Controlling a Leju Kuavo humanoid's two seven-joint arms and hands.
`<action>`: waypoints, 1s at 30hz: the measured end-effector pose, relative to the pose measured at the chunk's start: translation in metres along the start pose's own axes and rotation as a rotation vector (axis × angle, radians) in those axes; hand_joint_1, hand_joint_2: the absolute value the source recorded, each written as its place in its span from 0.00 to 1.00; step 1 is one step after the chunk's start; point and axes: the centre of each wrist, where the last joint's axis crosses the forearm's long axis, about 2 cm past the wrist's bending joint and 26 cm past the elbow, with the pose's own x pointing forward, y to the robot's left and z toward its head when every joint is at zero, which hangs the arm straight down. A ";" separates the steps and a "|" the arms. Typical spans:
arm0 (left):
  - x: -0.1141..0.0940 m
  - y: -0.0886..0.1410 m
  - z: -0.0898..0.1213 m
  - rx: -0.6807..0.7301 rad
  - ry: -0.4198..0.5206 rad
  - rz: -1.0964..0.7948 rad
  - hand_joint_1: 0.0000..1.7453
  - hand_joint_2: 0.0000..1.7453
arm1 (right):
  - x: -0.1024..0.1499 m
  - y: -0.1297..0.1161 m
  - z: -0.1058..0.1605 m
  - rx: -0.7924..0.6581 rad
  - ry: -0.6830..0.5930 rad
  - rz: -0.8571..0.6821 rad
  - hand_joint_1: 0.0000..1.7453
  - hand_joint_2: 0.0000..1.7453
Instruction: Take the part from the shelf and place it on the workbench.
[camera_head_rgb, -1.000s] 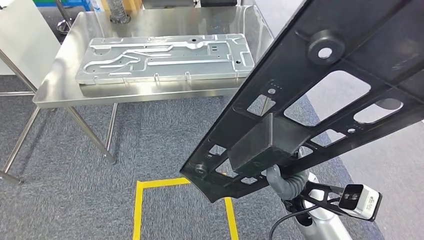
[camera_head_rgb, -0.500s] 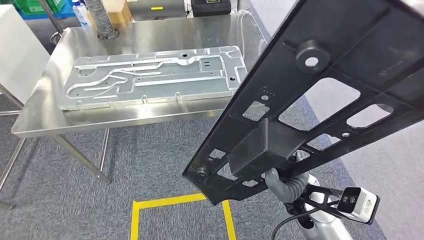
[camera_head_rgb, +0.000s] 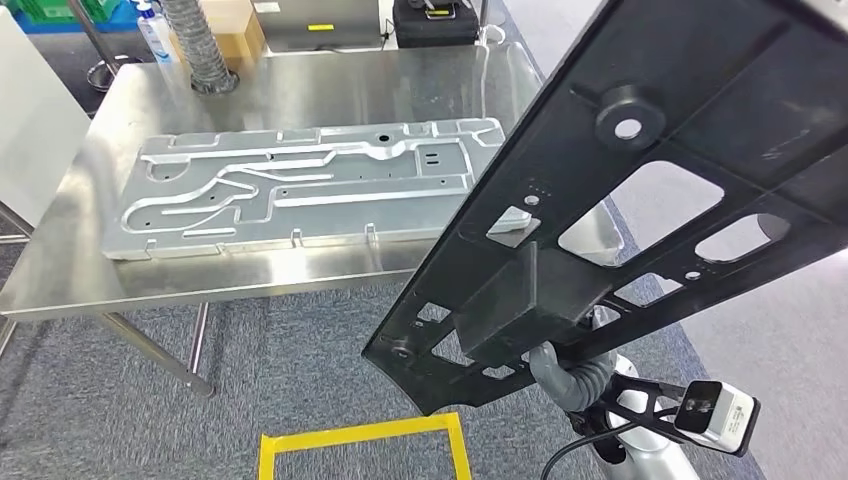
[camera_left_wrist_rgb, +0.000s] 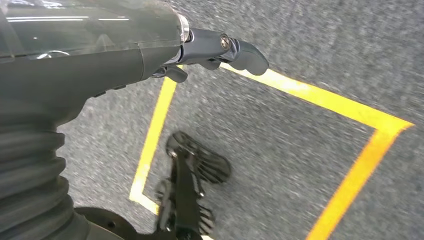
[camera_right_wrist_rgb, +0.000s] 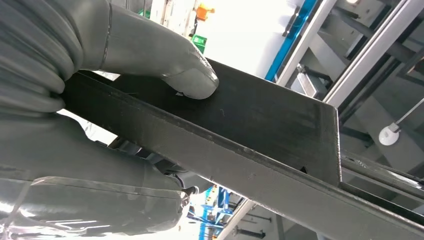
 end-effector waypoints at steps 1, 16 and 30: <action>0.000 0.000 0.000 0.001 0.001 0.001 0.00 1.00 | 0.000 0.000 0.001 -0.001 0.005 0.005 1.00 1.00; 0.000 -0.007 0.001 -0.008 -0.005 0.005 0.00 1.00 | -0.005 -0.063 -0.010 -0.152 0.084 0.528 1.00 1.00; 0.015 -0.013 -0.004 -0.088 -0.068 -0.023 0.00 1.00 | -0.054 -0.169 -0.137 0.248 0.490 1.855 1.00 1.00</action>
